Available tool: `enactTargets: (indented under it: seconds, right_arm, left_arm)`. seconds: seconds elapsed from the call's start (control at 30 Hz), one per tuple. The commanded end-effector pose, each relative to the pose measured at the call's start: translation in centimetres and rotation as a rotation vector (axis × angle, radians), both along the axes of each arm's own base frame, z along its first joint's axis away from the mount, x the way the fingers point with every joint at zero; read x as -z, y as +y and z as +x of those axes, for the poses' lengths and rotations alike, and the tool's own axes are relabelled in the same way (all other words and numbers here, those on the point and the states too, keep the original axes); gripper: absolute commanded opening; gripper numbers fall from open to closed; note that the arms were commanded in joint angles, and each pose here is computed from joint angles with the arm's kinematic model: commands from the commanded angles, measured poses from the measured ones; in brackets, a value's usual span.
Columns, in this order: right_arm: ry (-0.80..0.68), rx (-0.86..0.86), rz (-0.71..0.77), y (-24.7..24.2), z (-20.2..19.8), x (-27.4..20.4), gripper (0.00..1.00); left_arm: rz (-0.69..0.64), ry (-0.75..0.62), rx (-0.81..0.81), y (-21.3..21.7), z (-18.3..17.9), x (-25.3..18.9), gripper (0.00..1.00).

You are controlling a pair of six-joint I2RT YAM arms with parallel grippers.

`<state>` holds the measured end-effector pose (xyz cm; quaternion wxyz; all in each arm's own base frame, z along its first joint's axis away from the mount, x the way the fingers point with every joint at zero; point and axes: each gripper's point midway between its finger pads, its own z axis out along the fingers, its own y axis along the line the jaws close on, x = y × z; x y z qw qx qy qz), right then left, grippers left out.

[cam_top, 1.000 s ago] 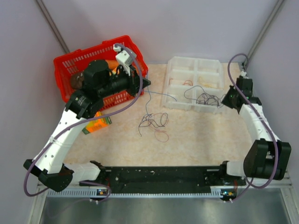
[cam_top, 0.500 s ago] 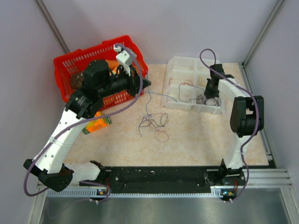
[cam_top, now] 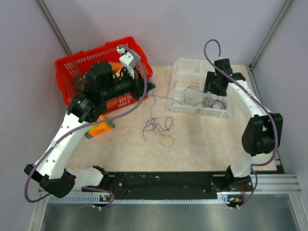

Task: Untangle the cables

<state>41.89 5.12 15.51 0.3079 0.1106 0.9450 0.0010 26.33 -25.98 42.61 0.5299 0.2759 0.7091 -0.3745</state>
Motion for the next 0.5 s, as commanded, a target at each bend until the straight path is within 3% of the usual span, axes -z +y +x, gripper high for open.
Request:
enactTargets:
  seconds: [0.0,0.07,0.17,0.47]
  right_arm:
    - [-0.192,-0.147,0.178,9.0,3.0,-3.5,0.64]
    - [-0.208,-0.120,0.333,11.9,4.1,-2.8,0.64]
    - [-0.204,-0.115,0.427,13.8,5.5,-0.7,0.60]
    - [-0.152,-0.202,0.334,14.4,6.7,4.4,0.45]
  left_arm:
    - [-0.045,-0.060,0.010,0.3,-0.6,-2.2,0.00]
    - [-0.044,-0.059,0.008,0.5,-0.9,-2.1,0.00]
    - [-0.044,-0.065,-0.002,0.9,-1.2,-2.0,0.00]
    - [-0.049,-0.085,-0.029,1.6,-1.5,-2.6,0.00]
